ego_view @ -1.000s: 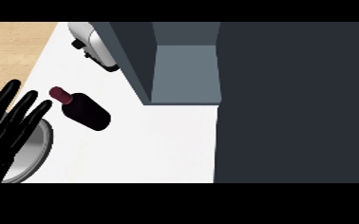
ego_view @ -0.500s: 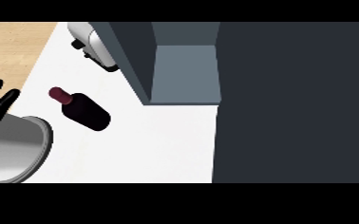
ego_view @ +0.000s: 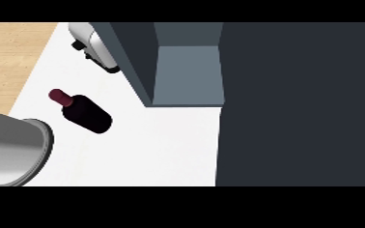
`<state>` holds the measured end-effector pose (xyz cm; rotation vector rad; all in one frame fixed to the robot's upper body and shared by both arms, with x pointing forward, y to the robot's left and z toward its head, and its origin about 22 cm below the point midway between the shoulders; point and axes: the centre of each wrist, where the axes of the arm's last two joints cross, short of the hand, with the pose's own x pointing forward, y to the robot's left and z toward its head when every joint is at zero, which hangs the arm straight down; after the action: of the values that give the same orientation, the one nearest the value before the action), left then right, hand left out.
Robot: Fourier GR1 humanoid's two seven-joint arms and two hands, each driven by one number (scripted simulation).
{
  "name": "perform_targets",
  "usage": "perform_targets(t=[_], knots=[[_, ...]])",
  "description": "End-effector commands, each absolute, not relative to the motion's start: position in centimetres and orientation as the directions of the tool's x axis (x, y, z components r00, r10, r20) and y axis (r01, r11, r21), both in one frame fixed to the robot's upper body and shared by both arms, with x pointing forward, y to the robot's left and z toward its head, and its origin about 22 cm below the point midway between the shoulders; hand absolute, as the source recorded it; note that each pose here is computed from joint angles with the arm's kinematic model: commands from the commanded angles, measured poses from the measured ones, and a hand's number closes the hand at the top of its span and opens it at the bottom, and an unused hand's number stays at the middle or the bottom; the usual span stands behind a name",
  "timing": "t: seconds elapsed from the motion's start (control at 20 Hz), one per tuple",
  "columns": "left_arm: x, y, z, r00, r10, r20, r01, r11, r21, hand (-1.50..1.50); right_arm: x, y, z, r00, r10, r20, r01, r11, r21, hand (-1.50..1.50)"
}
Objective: Pick up the wine, place it into the cabinet and close the cabinet
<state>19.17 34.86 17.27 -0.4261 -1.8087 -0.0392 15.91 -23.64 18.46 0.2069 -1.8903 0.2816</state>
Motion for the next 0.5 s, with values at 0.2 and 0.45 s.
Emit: perform_targets(t=[0.2, 0.45], knots=[[20.8, 35.8, 13.8, -0.135, 0.257, 0.957, 0.27, 0.939, -0.214, -1.5, 13.2, -23.9, 20.4, -0.374, -0.034, 0.927, -0.284, 0.955, -0.08, -1.5], [21.9, 36.4, 13.9, -0.098, 0.251, 0.963, 0.292, 0.932, -0.214, -1.5, 13.1, -23.2, 20.8, -0.368, -0.059, 0.928, -0.316, 0.947, -0.065, -1.5]])
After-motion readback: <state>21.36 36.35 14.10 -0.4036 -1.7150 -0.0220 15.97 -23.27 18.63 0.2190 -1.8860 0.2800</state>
